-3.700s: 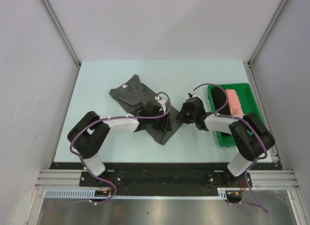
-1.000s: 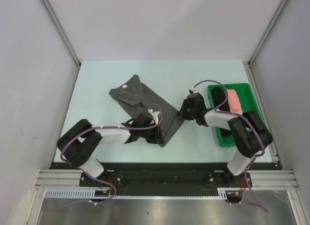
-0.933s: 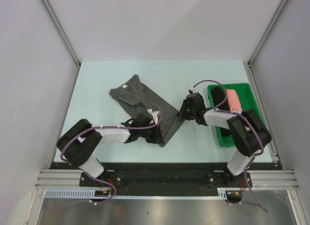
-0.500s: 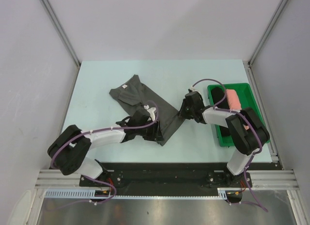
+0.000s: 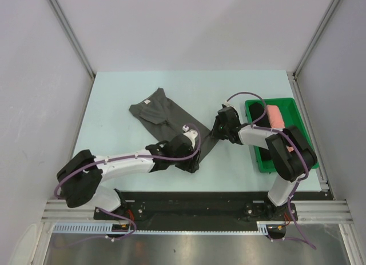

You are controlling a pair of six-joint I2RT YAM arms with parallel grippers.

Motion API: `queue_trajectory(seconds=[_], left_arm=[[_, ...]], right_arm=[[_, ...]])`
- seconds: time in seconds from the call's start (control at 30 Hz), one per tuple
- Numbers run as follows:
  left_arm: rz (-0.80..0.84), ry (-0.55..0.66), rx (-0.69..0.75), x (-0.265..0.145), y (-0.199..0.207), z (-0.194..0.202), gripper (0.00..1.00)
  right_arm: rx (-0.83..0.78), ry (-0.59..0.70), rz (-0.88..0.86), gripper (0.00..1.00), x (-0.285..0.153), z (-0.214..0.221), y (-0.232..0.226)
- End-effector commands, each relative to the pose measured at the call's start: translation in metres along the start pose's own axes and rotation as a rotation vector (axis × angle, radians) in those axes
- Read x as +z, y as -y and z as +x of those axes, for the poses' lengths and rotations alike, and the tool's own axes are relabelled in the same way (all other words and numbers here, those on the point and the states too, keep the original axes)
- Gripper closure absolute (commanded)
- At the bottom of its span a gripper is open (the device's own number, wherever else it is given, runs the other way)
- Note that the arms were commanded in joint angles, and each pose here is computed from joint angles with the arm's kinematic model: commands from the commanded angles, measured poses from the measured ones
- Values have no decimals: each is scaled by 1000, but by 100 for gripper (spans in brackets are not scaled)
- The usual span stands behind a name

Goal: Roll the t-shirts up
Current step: Roll the T-shirt to the center of the board.

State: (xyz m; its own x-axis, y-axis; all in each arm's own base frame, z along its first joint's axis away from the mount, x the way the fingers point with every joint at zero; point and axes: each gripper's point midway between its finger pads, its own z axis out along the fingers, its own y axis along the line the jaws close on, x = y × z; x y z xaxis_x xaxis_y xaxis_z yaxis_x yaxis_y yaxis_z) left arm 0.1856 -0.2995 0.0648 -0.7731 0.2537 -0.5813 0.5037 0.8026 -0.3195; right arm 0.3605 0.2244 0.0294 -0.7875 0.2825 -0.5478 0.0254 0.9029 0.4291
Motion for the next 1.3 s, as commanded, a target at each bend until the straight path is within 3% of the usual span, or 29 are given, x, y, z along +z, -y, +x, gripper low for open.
queue_trajectory(seconds=[0.0, 0.3, 0.5, 0.63, 0.83, 1.03, 1.27], left_arm=[[-111, 18, 76, 5, -6, -2, 34], [-137, 47, 91, 21, -4, -2, 41], [-71, 77, 53, 22, 5, 0, 55], [-31, 83, 22, 21, 8, 2, 74], [-21, 92, -44, 18, -4, 4, 89], [80, 111, -175, 16, -19, 2, 93], [194, 54, -273, 24, -19, 10, 96]], right_arm=[[-9, 1, 35, 78, 5, -2, 6], [-6, -7, 30, 79, 7, 0, 5], [-7, -12, 36, 79, 7, 1, 7], [-6, -14, 36, 79, 9, 1, 8], [-4, -19, 29, 79, 10, 2, 7], [-2, -27, 31, 79, 12, 4, 9], [6, -13, 33, 78, 10, -2, 11]])
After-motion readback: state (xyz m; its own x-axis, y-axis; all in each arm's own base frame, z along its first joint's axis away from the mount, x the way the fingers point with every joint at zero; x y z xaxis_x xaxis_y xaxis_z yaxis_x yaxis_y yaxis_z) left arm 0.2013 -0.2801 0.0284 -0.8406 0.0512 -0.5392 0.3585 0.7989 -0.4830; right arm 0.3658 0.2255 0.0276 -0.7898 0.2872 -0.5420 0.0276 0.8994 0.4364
